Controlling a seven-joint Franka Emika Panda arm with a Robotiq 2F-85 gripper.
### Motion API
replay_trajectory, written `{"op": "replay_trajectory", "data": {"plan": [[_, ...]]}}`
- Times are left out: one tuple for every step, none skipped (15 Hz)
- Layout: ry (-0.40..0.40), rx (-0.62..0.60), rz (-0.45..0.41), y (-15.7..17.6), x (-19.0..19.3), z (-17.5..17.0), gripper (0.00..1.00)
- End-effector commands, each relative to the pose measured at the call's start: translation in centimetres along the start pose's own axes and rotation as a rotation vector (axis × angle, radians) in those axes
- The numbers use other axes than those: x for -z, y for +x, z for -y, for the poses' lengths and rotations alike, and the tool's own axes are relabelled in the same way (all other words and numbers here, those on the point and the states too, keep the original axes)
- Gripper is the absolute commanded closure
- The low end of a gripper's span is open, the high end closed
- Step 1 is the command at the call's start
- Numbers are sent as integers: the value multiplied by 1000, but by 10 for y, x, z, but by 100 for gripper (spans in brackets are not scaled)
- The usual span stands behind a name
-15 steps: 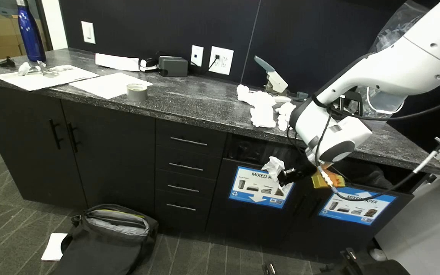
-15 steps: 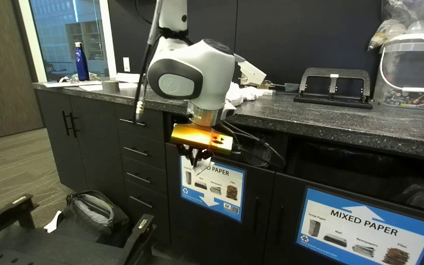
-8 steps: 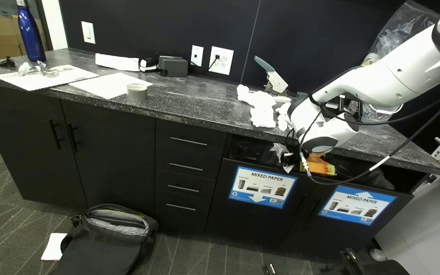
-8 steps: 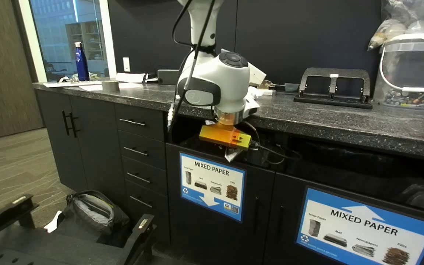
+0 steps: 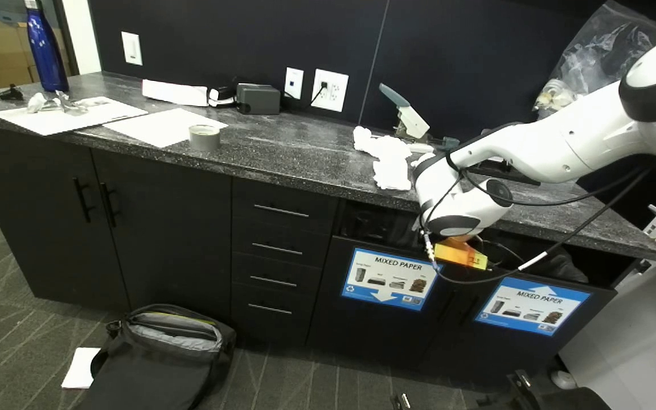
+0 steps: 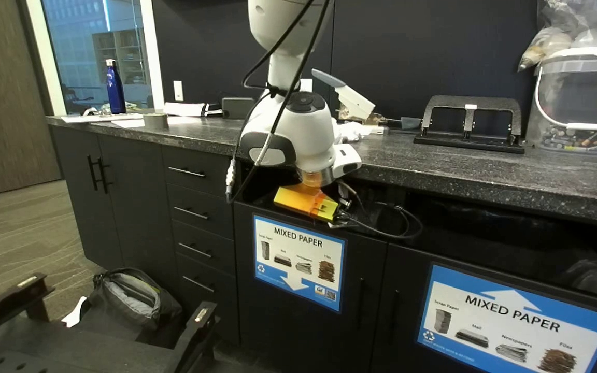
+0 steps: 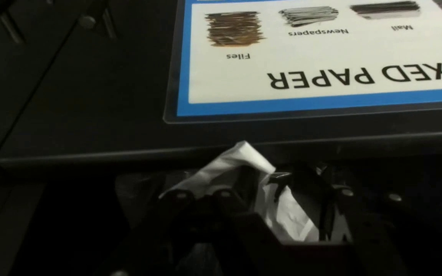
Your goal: Put the papers in the bon to the left
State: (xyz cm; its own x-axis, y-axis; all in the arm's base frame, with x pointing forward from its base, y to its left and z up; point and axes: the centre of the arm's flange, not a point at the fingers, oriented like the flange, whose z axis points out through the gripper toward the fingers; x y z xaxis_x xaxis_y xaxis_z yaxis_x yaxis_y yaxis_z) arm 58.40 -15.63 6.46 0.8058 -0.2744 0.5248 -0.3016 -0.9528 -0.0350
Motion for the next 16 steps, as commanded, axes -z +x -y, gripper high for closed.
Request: {"op": "replay_trajectory", "data": {"plan": [[-22,-96,-140,14,-11,-2,32],[-37,-84,-143,13,-8,-3,23],[-53,-63,-118,7,-5,-4,16],[-57,-44,-116,6,3,-5,8],[-56,-33,-107,5,9,-6,1],[-62,-4,-88,3,19,-9,0],[-69,16,-83,4,30,-11,0],[-78,33,-65,5,41,-13,0],[-77,48,-45,4,54,-14,0],[-68,83,-1,1,69,-16,0],[-58,111,40,-1,84,-18,0],[-31,142,85,-6,102,-18,0],[-1,162,124,-13,115,-17,0],[25,193,154,-20,131,-16,0],[48,219,192,-24,148,-15,0],[66,246,228,-32,162,-13,0]]}}
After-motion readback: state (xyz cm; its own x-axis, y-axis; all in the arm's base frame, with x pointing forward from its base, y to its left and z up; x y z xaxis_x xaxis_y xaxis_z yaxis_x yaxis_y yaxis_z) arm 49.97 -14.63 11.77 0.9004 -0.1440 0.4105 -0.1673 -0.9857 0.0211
